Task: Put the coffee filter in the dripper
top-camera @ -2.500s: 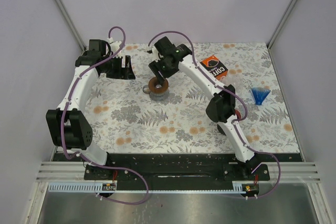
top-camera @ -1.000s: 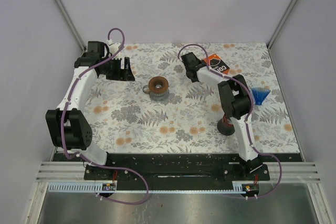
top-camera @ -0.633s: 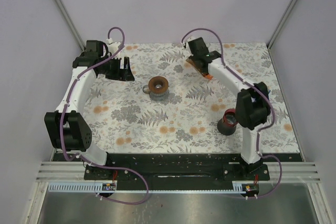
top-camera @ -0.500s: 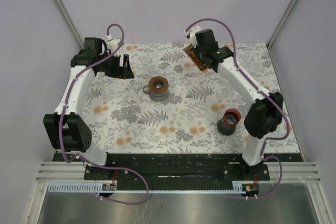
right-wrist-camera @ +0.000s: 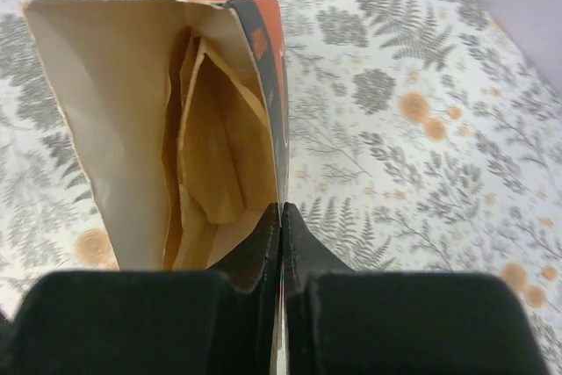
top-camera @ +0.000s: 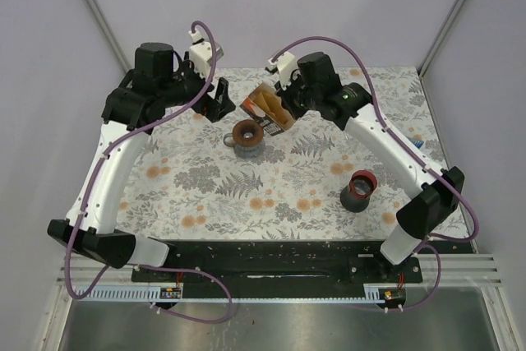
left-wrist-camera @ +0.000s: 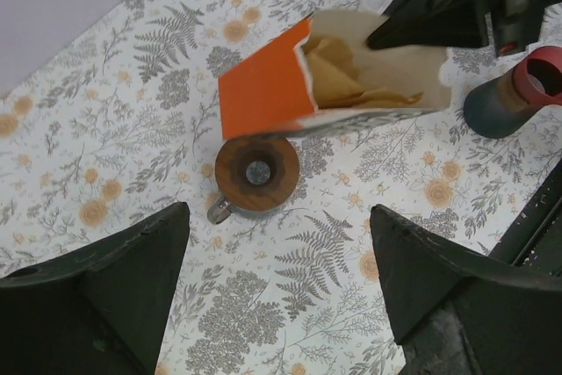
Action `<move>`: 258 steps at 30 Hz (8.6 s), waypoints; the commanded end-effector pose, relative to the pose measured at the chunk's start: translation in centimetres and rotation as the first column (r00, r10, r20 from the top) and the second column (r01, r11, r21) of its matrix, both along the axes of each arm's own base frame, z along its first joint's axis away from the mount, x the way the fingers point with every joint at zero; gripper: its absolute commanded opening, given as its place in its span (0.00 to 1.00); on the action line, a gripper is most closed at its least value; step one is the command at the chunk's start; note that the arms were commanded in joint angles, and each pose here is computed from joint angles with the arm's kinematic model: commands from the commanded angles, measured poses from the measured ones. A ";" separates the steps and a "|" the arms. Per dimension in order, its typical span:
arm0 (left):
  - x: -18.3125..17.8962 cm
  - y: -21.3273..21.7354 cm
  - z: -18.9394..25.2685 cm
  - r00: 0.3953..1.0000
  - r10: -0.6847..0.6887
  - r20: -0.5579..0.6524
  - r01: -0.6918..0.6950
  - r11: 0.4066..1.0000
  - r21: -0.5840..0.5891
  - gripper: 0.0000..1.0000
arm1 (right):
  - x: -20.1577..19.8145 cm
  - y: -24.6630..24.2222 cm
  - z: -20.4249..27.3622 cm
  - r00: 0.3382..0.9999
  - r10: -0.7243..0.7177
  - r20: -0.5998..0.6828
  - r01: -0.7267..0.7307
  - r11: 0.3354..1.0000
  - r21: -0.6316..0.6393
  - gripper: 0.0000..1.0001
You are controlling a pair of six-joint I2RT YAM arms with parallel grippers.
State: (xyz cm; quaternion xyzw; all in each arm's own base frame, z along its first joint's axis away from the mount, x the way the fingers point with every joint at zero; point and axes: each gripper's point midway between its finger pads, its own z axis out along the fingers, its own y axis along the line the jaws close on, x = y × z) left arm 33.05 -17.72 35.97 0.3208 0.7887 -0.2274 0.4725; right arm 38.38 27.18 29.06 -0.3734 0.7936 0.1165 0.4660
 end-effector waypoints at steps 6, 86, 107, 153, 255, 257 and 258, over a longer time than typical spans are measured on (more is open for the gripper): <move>0.2 0.2 1.5 0.994 0.058 0.088 -0.063 0.996 0.057 0.85 | -4.8 3.8 1.2 0.981 0.191 -0.011 -0.190 0.979 0.074 0.00; -0.1 -2.2 -3.3 0.988 0.156 -0.006 -0.155 0.986 0.057 0.00 | -3.4 9.9 2.8 0.993 -0.116 0.022 0.104 0.945 0.311 0.15; 2.4 -0.5 -5.2 0.970 0.243 0.025 -0.244 0.956 0.166 0.00 | -8.7 7.4 13.1 0.975 0.062 0.213 -0.147 0.900 0.410 0.00; 11.1 19.1 -20.6 0.639 0.693 -0.334 -0.674 0.714 0.190 0.17 | -6.8 7.2 1.9 0.897 0.413 0.159 -0.385 0.905 -0.179 0.00; 9.7 13.5 -14.5 0.978 0.203 0.041 -0.205 0.918 0.339 0.00 | 0.5 -0.2 6.9 0.983 0.076 0.165 -0.123 0.946 0.298 0.64; 9.3 13.3 -14.8 0.983 0.181 0.022 -0.178 0.929 0.324 0.00 | 1.0 -1.4 6.7 0.987 0.043 0.154 -0.089 0.947 0.308 0.64; 9.1 13.1 -14.8 0.985 0.169 0.014 -0.165 0.935 0.313 0.00 | 1.1 -1.9 6.5 0.988 0.029 0.148 -0.075 0.948 0.310 0.64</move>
